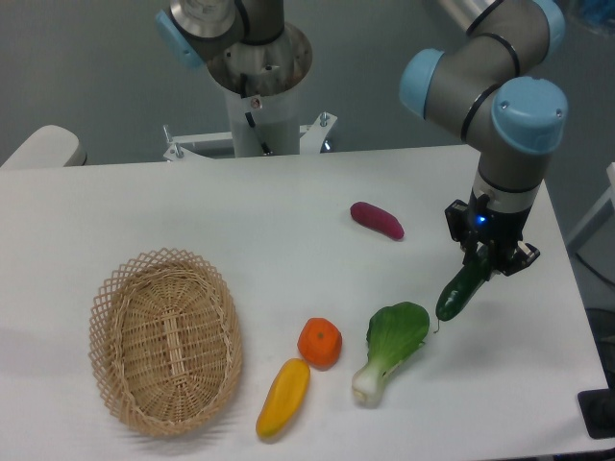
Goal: Place the cucumber on the table
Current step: 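Lift the green cucumber slightly with the gripper above the bok choy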
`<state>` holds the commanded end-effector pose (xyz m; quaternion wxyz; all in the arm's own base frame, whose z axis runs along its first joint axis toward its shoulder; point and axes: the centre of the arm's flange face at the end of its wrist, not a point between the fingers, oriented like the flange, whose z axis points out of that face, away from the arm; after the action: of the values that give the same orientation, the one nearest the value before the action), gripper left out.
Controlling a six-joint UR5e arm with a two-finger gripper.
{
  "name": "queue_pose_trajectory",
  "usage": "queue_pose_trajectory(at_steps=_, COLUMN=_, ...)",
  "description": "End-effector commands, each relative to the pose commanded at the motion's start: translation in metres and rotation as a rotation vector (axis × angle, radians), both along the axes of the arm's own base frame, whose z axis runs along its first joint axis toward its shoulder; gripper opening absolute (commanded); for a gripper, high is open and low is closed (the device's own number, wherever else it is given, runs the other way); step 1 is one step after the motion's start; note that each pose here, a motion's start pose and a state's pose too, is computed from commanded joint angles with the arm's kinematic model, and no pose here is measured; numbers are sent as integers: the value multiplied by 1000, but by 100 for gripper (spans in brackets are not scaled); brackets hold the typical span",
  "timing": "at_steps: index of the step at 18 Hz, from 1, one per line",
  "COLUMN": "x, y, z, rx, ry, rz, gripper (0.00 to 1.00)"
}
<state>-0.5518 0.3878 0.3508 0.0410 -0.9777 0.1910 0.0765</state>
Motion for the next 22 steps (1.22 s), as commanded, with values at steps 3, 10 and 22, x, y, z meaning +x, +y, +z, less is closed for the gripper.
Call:
queue_pose_trajectory(at_steps=3, x=-1, y=-3, z=0, rx=-9, ry=4, rz=-8, gripper=22)
queue_pose_trajectory(at_steps=10, x=-8, y=-12, z=-2, rx=-15, ry=10, rz=-28, gripper=22)
queue_pose_trajectory(at_steps=22, x=-30, y=-31, z=-65, rx=-47, ry=-7, rz=-152, gripper=22)
